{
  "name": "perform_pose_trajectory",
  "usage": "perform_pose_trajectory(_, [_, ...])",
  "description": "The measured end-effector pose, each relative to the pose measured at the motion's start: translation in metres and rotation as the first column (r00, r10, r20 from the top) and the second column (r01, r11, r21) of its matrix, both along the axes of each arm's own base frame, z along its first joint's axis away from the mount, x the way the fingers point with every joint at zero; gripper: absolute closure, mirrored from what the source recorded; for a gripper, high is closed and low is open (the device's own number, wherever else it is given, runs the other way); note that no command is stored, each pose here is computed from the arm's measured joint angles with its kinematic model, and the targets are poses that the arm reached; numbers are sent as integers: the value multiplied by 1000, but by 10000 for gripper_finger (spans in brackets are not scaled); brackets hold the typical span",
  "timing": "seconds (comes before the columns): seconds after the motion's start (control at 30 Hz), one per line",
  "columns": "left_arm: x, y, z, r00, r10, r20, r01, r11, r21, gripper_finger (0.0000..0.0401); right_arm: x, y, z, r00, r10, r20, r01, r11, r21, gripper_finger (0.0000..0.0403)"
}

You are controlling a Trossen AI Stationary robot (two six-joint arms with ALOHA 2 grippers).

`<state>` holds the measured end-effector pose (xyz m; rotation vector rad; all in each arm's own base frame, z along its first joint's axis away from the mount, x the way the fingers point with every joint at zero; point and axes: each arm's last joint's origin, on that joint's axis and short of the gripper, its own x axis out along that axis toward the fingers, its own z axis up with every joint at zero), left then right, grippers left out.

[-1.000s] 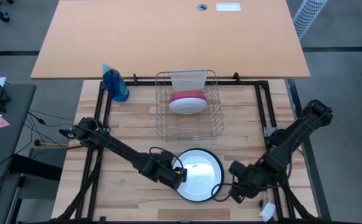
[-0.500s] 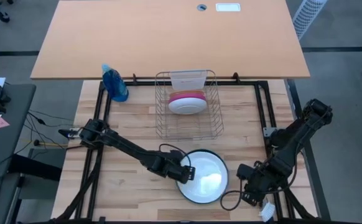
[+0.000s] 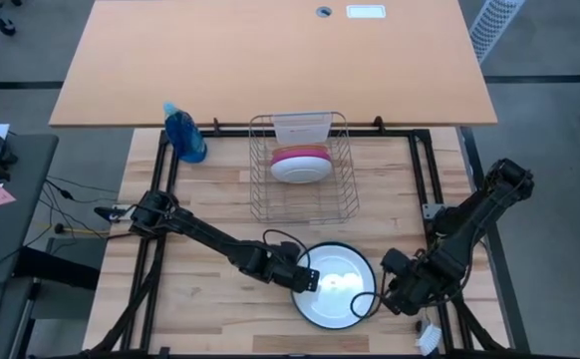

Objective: Sort dishes
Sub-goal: Put the white plate in the dish rack

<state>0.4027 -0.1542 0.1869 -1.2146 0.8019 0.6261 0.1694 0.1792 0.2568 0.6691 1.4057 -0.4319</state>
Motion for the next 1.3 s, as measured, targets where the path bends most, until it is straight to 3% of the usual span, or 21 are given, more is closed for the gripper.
perform_pose_trajectory(0.27, [0, -2, 0, 992, -122, -7, 122, 992, 14, 155, 5, 8, 2, 972, -233, 36, 228, 968, 109, 290])
perform_pose_trajectory(0.53, [2, -4, 1, 982, -190, 18, 189, 981, 42, 155, 13, 11, 5, 892, -437, 118, 415, 893, 172, 290])
perform_pose_trajectory(0.63, [2, -5, 1, 979, -201, 20, 201, 979, 31, 155, 14, 12, 5, 896, -423, 136, 397, 900, 181, 290])
perform_pose_trajectory(0.73, [2, -5, 1, 979, -205, 20, 204, 978, 34, 155, 12, 9, 4, 911, -381, 158, 364, 922, 129, 290])
perform_pose_trajectory(0.93, [3, -5, 2, 985, -172, 31, 172, 985, 12, 155, 15, -5, -8, 895, -412, 170, 410, 911, 47, 290])
perform_pose_trajectory(1.17, [3, -6, 2, 983, -181, 34, 181, 984, 1, 155, 22, 3, -31, 877, -433, 209, 396, 897, 197, 290])
perform_pose_trajectory(1.3, [3, -6, 2, 980, -196, 34, 196, 981, 8, 155, 22, 3, -35, 867, -452, 210, 412, 887, 209, 290])
